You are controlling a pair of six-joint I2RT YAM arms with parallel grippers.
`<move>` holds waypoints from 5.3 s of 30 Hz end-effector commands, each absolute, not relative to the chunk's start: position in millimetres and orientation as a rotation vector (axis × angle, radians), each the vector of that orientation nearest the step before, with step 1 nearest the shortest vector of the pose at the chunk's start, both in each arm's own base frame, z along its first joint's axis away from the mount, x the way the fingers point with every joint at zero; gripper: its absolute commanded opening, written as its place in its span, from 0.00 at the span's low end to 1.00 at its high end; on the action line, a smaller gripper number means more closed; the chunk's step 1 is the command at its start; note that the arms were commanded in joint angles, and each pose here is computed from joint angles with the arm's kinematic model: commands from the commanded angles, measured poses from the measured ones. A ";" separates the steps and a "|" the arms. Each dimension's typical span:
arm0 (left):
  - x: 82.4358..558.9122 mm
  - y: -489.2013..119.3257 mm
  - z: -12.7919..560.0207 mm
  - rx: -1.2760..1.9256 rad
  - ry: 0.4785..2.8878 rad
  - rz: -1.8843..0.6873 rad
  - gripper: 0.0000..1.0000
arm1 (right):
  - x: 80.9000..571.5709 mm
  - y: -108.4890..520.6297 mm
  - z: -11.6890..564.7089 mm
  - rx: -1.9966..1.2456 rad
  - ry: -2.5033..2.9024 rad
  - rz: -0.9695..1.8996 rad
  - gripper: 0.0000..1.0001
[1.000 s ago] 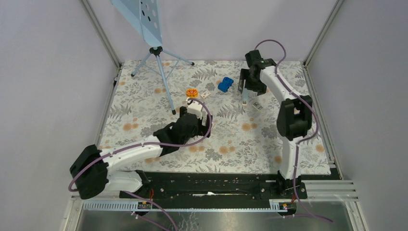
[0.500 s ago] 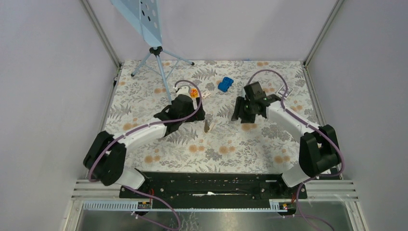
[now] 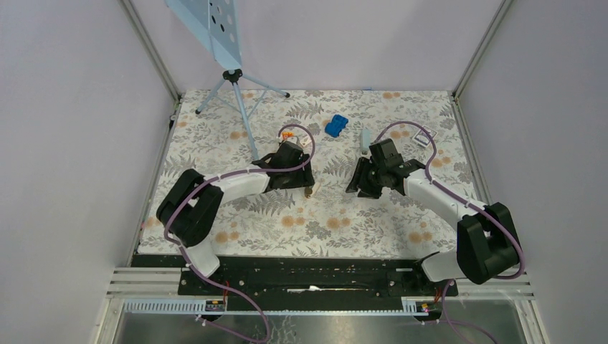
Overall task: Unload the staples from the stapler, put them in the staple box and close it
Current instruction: Pick up the stapler from the center of the board, then unload the staple at the center of the board.
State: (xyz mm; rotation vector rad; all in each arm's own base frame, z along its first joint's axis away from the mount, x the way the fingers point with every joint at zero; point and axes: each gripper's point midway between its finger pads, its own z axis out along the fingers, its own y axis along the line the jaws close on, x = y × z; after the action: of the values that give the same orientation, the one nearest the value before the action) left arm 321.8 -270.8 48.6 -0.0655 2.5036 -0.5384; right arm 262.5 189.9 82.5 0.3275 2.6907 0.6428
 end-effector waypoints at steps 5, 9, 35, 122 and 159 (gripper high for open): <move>342.3 -282.7 56.3 -0.094 2.483 -0.546 0.61 | 269.1 196.6 94.9 0.318 2.645 0.683 0.52; 346.2 -278.9 53.7 -0.097 2.480 -0.518 0.53 | 267.9 196.3 91.6 0.318 2.655 0.680 0.51; 334.8 -279.9 35.4 -0.023 2.555 -0.520 0.06 | 265.5 194.5 95.5 0.307 2.663 0.669 0.51; 277.4 -290.7 161.5 -0.130 2.155 -1.091 0.53 | 253.7 299.7 168.4 -0.170 1.885 1.151 0.00; 276.9 -282.2 101.1 -0.156 2.323 -1.040 0.53 | 252.2 275.8 202.0 -0.134 1.788 1.081 0.00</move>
State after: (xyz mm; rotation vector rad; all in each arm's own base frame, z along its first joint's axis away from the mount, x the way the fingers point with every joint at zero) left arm 272.1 -284.6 111.5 -0.1634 2.3186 -1.0664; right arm 249.4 268.3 147.2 -0.1292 1.9789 0.9928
